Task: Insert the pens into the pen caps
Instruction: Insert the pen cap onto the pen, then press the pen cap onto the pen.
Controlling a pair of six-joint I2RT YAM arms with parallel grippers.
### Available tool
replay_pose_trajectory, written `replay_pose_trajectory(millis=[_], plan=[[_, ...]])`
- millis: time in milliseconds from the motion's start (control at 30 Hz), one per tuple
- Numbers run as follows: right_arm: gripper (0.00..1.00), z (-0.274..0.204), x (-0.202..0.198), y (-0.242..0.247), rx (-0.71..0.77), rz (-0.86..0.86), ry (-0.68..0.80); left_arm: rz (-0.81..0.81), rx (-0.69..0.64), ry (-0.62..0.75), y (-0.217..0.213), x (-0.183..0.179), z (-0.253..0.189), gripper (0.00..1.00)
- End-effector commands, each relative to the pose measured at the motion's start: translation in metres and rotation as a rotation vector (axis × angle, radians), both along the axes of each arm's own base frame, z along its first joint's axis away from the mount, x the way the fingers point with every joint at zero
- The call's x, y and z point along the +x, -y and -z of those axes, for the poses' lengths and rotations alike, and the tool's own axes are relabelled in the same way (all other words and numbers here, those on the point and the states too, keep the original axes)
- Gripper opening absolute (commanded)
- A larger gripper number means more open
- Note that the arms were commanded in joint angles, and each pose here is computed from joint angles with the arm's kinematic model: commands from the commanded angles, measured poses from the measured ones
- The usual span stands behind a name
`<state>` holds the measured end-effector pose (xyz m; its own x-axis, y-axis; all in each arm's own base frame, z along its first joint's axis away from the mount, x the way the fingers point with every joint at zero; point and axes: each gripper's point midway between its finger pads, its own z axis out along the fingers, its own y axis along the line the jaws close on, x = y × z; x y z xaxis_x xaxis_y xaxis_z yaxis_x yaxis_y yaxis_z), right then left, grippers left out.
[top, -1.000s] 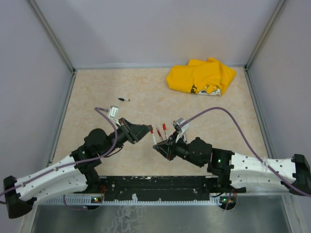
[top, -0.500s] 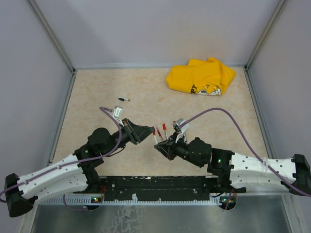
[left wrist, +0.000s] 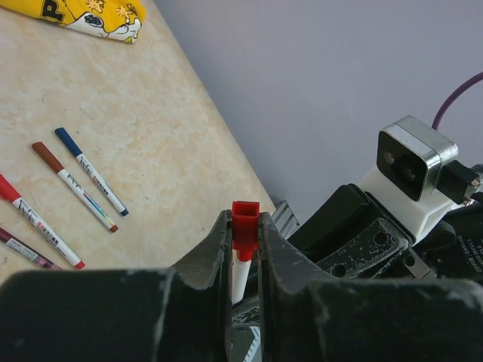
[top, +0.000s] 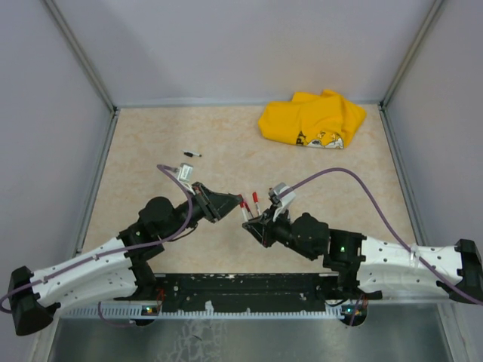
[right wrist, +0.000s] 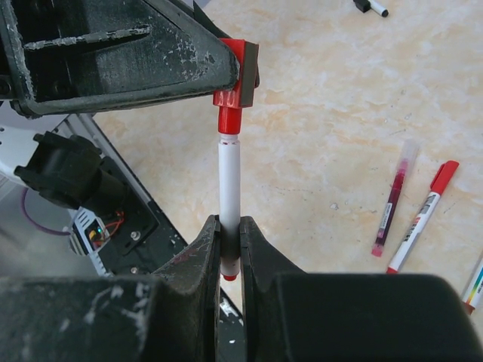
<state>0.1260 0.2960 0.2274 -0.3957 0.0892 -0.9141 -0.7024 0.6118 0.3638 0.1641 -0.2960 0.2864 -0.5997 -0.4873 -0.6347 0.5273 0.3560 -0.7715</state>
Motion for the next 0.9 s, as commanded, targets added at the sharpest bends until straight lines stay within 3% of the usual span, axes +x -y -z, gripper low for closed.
replay_pose_trajectory(millis=[0,167,400,600,867], plan=[[0.00,-0.054,0.010,0.002,0.138,0.053,0.055,0.073,0.006,0.018,0.005,-0.013,-0.002,0.24],[0.00,-0.032,-0.005,-0.005,0.116,-0.031,0.009,0.057,-0.001,0.035,0.001,-0.012,-0.007,0.51],[0.00,-0.011,-0.019,-0.008,0.103,-0.097,-0.048,0.032,-0.003,0.042,-0.005,-0.011,-0.009,0.71],[0.00,-0.009,-0.023,-0.011,0.093,-0.125,-0.052,0.018,0.002,0.038,-0.008,-0.009,-0.008,0.73],[0.00,-0.019,-0.019,-0.012,0.108,-0.112,-0.027,0.033,0.013,0.025,-0.003,-0.010,-0.002,0.67]])
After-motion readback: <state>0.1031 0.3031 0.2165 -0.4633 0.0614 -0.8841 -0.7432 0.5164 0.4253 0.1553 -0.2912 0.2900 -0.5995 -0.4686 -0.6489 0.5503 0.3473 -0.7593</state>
